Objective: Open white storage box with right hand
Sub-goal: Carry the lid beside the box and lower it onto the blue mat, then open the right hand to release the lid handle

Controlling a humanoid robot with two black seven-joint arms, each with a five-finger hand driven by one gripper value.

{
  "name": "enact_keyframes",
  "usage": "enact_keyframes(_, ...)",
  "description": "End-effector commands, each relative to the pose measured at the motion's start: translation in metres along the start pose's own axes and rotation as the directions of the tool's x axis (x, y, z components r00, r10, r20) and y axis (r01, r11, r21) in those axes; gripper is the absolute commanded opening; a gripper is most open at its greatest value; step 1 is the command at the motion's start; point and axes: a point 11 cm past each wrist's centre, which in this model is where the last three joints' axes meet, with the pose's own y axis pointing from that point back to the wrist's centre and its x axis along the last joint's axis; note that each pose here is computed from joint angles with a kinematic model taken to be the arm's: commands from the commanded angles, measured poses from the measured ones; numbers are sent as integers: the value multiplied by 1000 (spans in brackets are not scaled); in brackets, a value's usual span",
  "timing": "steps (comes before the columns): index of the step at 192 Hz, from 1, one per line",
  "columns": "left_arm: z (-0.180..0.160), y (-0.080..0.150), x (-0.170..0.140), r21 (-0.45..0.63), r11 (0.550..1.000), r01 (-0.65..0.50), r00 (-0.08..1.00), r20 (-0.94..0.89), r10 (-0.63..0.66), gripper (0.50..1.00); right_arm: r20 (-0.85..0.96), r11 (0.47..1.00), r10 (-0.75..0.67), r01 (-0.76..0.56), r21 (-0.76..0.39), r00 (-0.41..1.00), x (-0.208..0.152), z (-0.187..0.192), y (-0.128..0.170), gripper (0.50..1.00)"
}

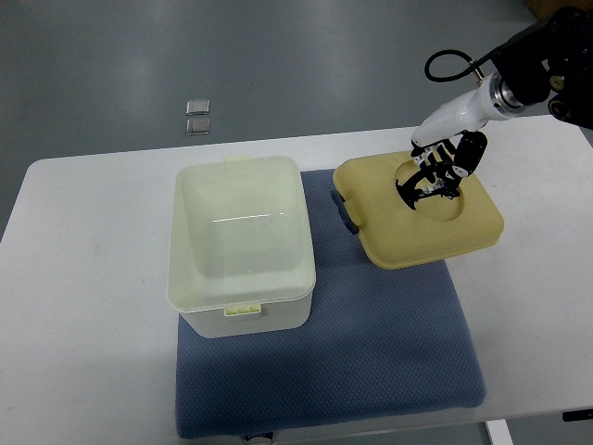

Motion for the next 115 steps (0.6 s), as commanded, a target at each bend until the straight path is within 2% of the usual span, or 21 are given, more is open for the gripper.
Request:
enact_keyframes(1, 0, 0, 0, -1, 1000, -1, 1000, 0, 1, 1000, -21, 1000, 2, -1, 12, 1000, 6, -9, -9, 500)
enact_keyframes(55, 0, 0, 0, -1, 1000, -1, 1000, 0, 1, 1000, -63, 999, -9, 12, 46, 998, 11, -32, -40, 500)
enact_keyframes(95, 0, 0, 0, 0, 1000, -1, 1000, -3, 1, 1000, -93, 998, -3, 9, 70, 996, 20, -48, -50, 500)
enact_keyframes(115, 0, 0, 0, 0, 1000, -1, 1000, -1, 1, 1000, -91, 996, -19, 26, 82, 996, 14, -55, -62, 500)
